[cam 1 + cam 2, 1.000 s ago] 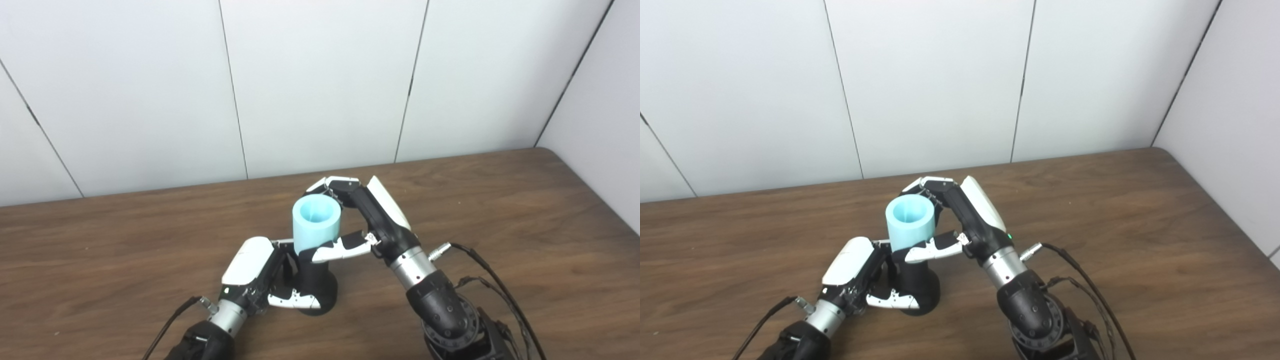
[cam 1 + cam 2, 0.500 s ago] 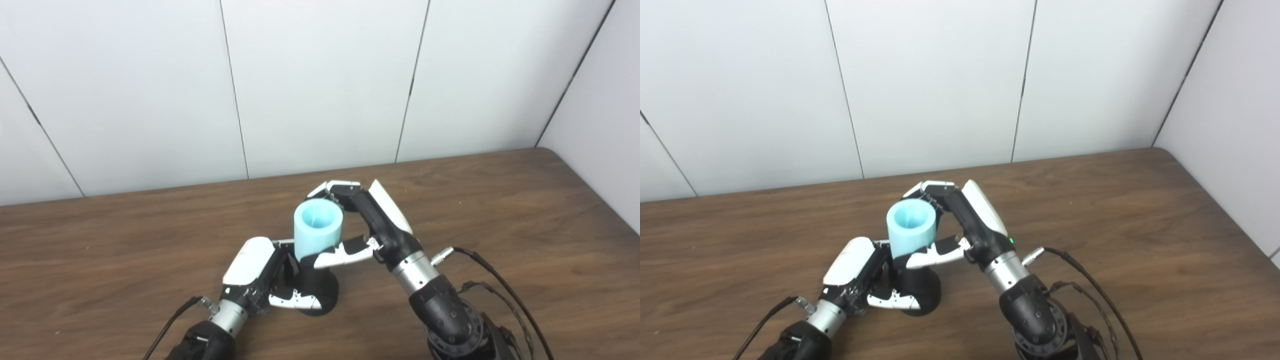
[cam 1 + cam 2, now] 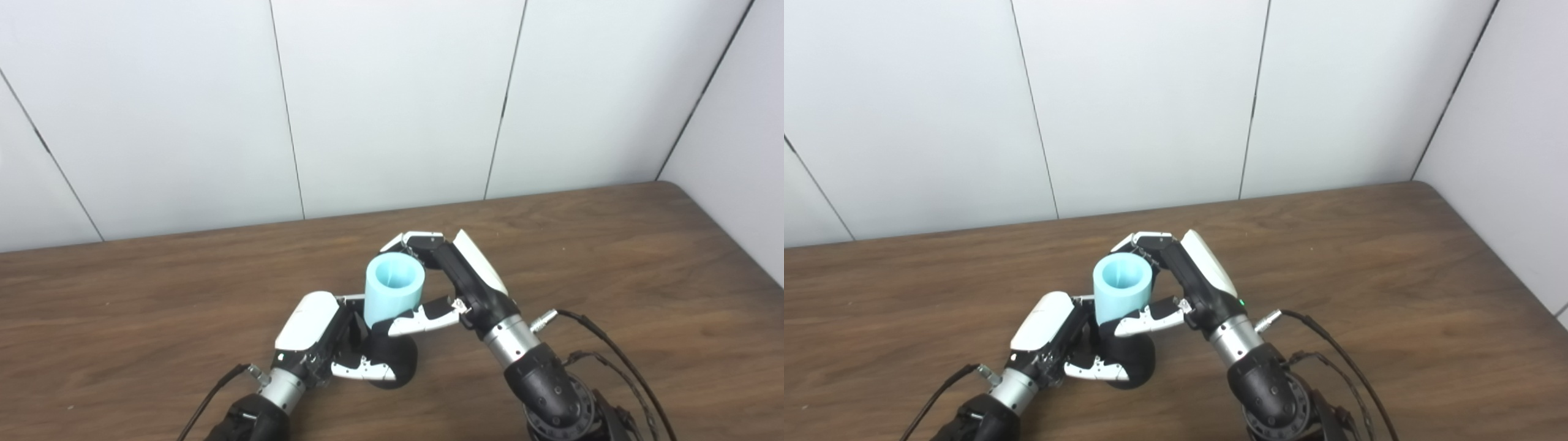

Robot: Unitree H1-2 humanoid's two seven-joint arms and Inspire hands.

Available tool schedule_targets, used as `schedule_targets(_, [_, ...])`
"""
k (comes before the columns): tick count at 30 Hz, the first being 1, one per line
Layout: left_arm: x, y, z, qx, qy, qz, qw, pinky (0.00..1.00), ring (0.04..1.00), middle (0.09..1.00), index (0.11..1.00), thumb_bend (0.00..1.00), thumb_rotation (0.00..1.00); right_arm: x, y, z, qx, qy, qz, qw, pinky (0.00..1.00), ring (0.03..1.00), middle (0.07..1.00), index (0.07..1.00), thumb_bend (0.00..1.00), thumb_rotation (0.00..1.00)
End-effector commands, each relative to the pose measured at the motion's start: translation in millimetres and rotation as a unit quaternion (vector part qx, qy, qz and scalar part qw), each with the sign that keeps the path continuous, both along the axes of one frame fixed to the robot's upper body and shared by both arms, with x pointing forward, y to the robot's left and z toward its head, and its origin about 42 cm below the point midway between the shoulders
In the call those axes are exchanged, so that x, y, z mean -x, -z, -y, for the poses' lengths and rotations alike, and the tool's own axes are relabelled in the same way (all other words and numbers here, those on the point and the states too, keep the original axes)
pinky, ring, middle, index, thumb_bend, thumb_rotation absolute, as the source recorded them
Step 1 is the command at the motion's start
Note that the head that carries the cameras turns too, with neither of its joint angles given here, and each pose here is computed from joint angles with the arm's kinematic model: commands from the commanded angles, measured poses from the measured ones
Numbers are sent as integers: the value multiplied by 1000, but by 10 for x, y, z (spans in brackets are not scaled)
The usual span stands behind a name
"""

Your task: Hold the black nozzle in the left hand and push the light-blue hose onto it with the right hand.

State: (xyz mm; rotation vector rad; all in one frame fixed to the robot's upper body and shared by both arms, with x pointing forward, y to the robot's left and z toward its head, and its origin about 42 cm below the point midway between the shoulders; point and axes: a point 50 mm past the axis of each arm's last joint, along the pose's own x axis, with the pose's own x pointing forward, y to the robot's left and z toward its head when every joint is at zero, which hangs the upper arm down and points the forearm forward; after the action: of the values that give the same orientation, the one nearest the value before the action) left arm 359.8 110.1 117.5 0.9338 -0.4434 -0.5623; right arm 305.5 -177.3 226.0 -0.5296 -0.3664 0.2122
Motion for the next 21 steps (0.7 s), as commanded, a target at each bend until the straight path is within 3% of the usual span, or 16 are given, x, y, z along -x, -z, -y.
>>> schedule_targets(1, [459,774,-196,-129,11,-146,981,188,352,430,525,495,0,47,-82,-36,1,-24,17,1000,321,409,483,511,518,0])
schedule_targets(21, [471,759,-193,-126,11,-144,981,184,351,429,526,495,0,60,30,-80,30,-27,2,999,315,405,485,520,516,0])
